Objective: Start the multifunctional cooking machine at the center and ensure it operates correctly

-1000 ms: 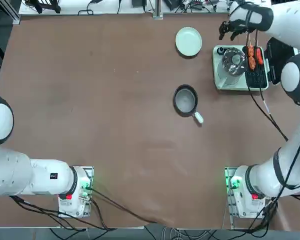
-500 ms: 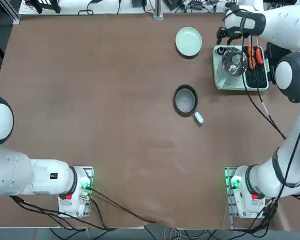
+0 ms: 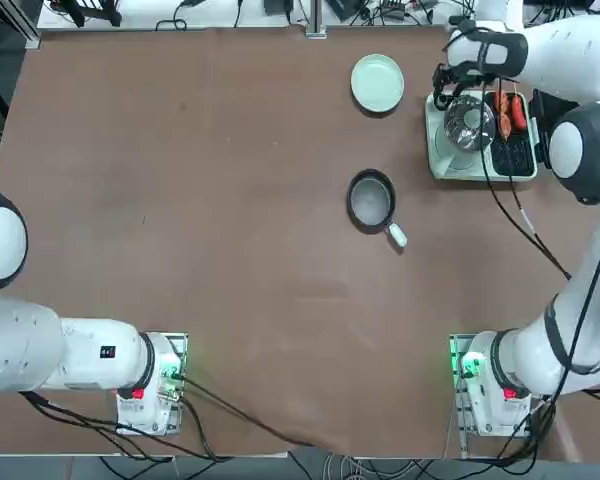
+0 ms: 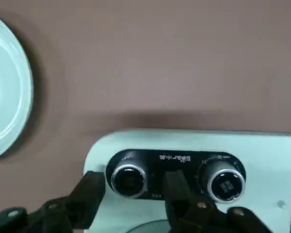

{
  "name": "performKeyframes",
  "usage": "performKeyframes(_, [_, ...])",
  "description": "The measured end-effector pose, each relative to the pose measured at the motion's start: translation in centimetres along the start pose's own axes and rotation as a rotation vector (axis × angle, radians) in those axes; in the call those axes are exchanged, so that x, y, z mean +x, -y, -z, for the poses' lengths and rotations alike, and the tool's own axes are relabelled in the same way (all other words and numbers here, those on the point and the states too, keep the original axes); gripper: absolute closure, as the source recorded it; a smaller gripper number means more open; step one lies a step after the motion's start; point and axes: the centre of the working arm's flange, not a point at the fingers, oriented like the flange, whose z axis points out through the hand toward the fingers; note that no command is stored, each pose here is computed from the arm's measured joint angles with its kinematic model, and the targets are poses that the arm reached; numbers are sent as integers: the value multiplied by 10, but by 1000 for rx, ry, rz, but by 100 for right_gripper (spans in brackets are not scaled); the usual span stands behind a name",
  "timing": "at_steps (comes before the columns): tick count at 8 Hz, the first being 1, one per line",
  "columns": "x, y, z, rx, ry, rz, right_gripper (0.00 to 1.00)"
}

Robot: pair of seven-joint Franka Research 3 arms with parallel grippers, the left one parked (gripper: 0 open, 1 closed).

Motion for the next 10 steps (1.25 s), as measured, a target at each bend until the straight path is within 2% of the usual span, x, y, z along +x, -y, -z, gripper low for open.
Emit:
performKeyframes(8, [-2,0,-13,-3,-11,1,33])
performKeyframes(10, [-2,2,-12,2,-12,1,44])
